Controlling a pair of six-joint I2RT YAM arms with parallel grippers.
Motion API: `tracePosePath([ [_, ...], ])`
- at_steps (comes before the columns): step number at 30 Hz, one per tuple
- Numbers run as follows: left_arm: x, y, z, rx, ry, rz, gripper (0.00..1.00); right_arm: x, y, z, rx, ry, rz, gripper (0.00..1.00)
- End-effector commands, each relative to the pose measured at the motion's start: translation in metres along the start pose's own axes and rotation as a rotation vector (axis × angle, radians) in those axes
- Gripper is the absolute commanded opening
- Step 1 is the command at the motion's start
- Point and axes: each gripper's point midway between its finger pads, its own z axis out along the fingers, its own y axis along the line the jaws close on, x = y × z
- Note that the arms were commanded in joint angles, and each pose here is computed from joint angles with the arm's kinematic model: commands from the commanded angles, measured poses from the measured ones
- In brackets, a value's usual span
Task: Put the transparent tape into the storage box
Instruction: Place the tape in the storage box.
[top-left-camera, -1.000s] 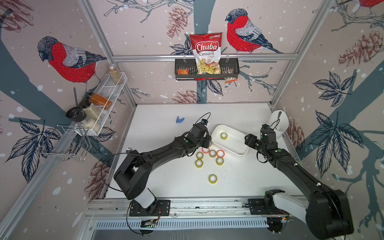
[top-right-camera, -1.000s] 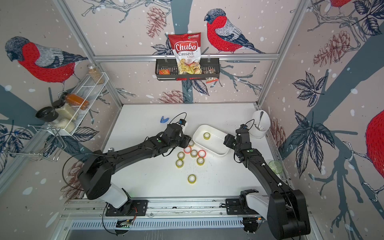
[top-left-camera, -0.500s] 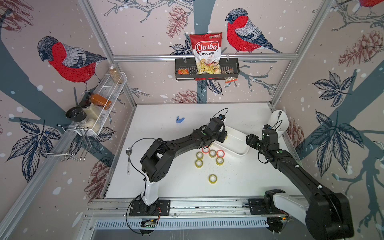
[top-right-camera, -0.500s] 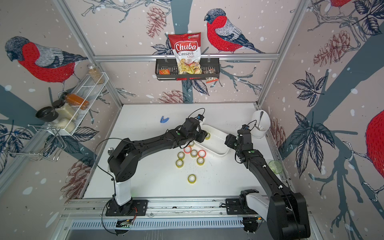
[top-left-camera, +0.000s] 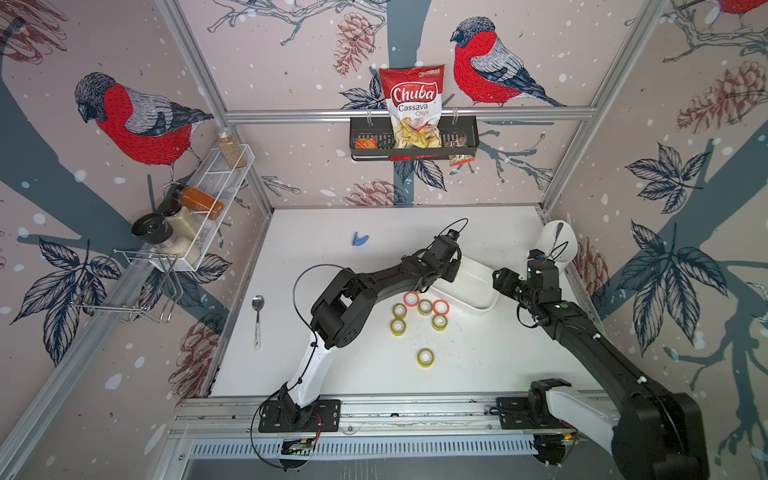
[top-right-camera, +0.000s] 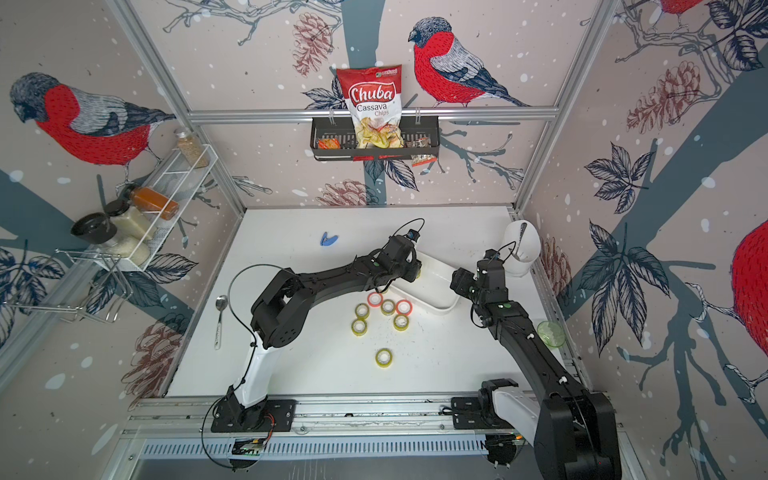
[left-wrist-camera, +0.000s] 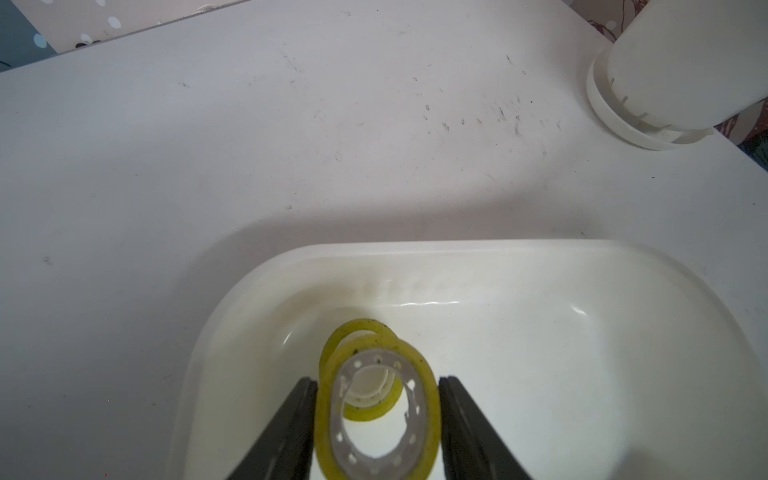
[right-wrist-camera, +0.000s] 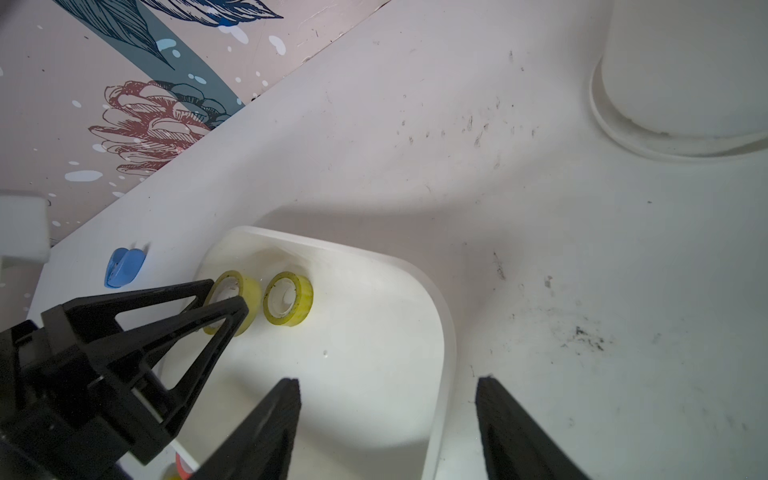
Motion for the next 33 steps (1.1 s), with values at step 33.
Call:
tracePosePath([
  [33,0.011,0.013,0.023,0.031,0.01,-0.059,0.54,-0.003,0.0,-0.001,-0.02,-0.006,0.021,0.72],
])
